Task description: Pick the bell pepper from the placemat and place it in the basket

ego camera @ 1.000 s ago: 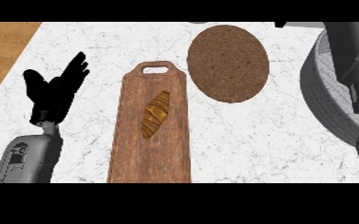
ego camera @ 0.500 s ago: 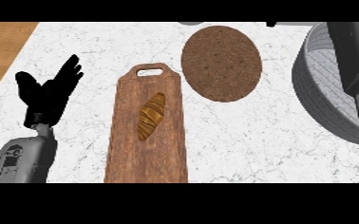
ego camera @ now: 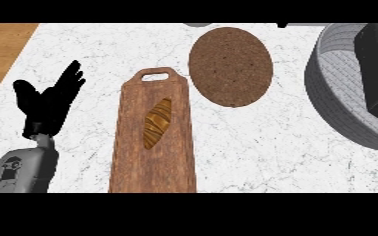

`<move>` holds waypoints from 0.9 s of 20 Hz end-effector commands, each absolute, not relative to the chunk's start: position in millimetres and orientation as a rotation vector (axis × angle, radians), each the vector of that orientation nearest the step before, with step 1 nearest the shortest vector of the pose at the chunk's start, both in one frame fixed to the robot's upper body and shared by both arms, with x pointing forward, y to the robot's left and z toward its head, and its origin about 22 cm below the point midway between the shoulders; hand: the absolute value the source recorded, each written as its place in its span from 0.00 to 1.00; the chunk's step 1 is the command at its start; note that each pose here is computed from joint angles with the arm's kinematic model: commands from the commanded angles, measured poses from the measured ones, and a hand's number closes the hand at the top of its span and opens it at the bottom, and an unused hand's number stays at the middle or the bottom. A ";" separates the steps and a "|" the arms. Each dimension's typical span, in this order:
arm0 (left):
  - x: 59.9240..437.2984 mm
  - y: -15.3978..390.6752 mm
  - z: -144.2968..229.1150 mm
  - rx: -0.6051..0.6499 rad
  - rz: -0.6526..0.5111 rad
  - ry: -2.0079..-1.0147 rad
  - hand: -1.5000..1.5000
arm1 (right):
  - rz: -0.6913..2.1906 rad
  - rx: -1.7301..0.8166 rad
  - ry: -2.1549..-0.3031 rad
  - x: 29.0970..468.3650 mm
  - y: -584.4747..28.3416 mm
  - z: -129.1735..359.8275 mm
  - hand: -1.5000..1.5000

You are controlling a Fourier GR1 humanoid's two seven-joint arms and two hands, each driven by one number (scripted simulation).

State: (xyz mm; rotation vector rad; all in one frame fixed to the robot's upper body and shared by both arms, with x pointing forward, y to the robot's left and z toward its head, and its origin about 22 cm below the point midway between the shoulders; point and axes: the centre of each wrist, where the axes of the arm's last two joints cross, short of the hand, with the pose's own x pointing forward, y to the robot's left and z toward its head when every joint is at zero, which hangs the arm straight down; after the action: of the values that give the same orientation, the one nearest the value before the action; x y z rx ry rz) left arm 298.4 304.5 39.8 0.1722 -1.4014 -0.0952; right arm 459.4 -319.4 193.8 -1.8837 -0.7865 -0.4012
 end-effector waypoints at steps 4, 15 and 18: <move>298.1 304.2 37.0 0.152 -0.085 -1.400 0.50 | -0.723 -1.802 -0.653 442.9 -344.4 154.7 0.00; 292.3 321.1 37.8 0.172 -0.096 -1.396 0.50 | -0.854 -1.848 -0.848 437.3 -360.1 173.3 0.00; 301.8 316.1 36.6 0.188 -0.078 -1.382 0.50 | -1.043 -1.842 -0.904 428.5 -365.0 186.4 0.00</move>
State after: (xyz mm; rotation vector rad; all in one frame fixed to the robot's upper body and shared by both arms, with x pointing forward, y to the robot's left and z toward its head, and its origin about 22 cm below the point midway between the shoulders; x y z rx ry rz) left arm 300.0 311.8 39.1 0.1764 -1.3903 -0.0866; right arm 436.4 -357.1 173.4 -1.9049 -0.8666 -0.7064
